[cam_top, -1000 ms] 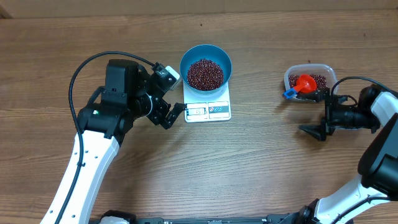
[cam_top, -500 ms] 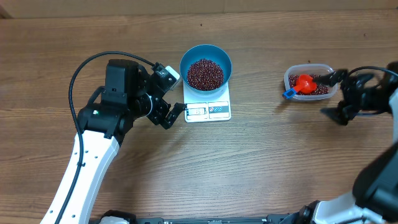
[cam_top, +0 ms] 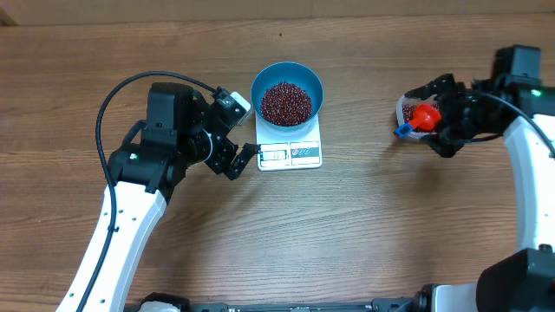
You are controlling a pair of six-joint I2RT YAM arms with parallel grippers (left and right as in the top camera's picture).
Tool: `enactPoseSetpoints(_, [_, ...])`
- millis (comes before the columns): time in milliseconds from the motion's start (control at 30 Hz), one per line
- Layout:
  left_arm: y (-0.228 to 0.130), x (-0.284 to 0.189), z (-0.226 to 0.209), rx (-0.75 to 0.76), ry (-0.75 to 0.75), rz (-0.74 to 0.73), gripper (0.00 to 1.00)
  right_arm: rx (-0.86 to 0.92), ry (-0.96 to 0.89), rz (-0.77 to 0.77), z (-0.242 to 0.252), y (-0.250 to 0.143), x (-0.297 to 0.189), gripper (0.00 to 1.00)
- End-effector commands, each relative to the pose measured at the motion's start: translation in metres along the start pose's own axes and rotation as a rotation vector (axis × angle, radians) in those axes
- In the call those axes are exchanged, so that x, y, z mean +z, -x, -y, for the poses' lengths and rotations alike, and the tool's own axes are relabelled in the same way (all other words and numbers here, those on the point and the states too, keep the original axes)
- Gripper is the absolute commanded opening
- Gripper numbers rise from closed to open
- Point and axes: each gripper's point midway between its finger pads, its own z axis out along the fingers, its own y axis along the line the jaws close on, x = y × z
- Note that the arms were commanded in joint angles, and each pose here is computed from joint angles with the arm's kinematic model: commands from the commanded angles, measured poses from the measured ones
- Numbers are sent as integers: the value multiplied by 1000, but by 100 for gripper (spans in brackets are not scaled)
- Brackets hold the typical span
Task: Scoop item into bowl and weigh 150g on scale
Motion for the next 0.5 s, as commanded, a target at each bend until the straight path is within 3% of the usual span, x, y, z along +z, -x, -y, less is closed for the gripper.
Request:
enactPoseSetpoints(0, [0, -1, -3, -13, 5, 2, 100, 146, -12, 206, -6, -8, -27, 93])
enactPoseSetpoints(100, [0, -1, -3, -13, 5, 3, 100, 209, 0, 266, -14, -25, -32, 93])
enactPoseSetpoints(267, [0, -1, -3, -13, 5, 2, 99, 325, 13, 272, -28, -65, 3, 91])
enactPoseSetpoints(467, [0, -1, -3, -13, 6, 3, 100, 599, -27, 432, -5, -88, 56, 78])
